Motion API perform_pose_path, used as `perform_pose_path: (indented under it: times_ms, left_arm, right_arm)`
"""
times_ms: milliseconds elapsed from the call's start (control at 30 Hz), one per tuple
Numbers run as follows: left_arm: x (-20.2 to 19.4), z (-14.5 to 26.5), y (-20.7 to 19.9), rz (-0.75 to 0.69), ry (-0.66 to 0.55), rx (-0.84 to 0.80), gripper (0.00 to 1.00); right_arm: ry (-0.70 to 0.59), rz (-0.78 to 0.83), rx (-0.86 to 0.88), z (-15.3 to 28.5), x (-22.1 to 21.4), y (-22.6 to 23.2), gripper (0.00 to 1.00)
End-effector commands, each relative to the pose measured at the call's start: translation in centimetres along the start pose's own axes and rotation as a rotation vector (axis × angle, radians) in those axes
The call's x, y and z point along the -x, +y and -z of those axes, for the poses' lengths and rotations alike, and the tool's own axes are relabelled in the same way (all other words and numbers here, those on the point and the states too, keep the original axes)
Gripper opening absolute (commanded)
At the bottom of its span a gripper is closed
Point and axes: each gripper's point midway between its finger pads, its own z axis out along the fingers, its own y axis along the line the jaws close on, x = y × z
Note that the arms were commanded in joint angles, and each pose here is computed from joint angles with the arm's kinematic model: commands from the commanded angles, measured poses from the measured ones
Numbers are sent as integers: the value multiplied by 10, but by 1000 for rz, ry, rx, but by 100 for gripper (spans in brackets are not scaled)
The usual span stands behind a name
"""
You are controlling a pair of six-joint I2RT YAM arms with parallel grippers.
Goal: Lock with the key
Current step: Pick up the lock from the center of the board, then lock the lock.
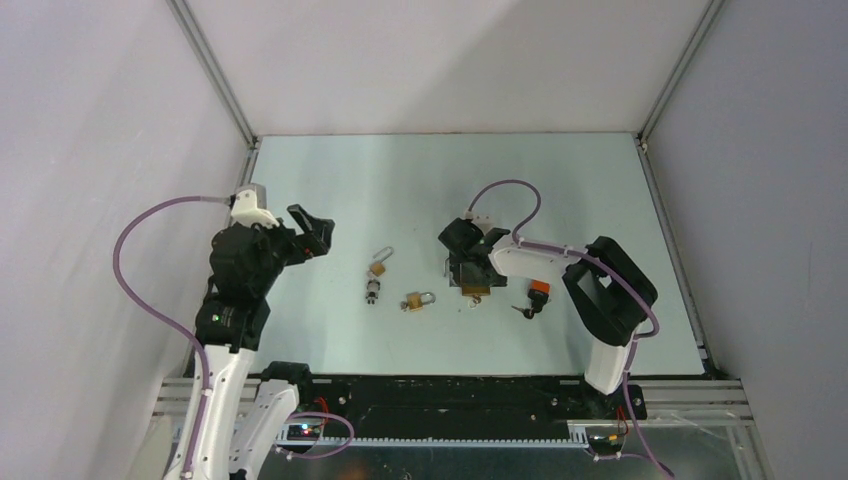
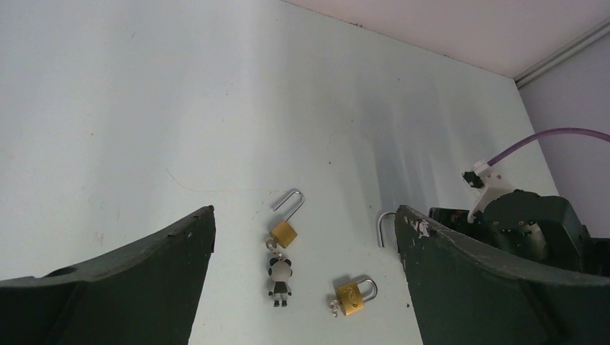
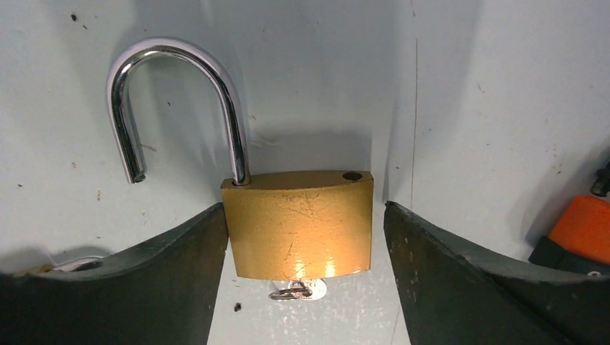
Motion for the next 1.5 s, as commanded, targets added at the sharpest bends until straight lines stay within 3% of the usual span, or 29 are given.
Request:
perform_pose_path:
  times_ms: [0, 133, 233, 367, 600, 833, 1133, 1467]
  left_arm:
    - [4, 0, 1, -27, -23, 3, 98]
    - [6, 0, 0, -30, -27, 3, 98]
    - [6, 0, -8, -14, -16, -31, 98]
    - [6, 1, -33, -4, 21, -138, 98]
    - [-23, -13, -77, -39, 139, -244, 98]
    - [-39, -19, -119, -52, 151, -343, 97]
    - [-33, -10, -169, -44, -43, -556, 97]
    - [-41, -13, -183, -102, -129, -544, 91]
  right_arm:
    - [12, -51, 27, 1, 6, 11, 79]
    - [39, -66, 39, -2, 3, 11, 71]
    - [41, -95, 93, 2, 7, 16, 54]
    - [-11, -157, 224, 23, 26, 29, 48]
    - [-136, -342, 604, 98, 80, 57, 45]
    - [-308, -572, 878, 183, 130, 65, 45]
    - [-369, -806, 1093, 259, 147, 77, 46]
    - [-342, -970, 1169, 291, 144, 78, 46]
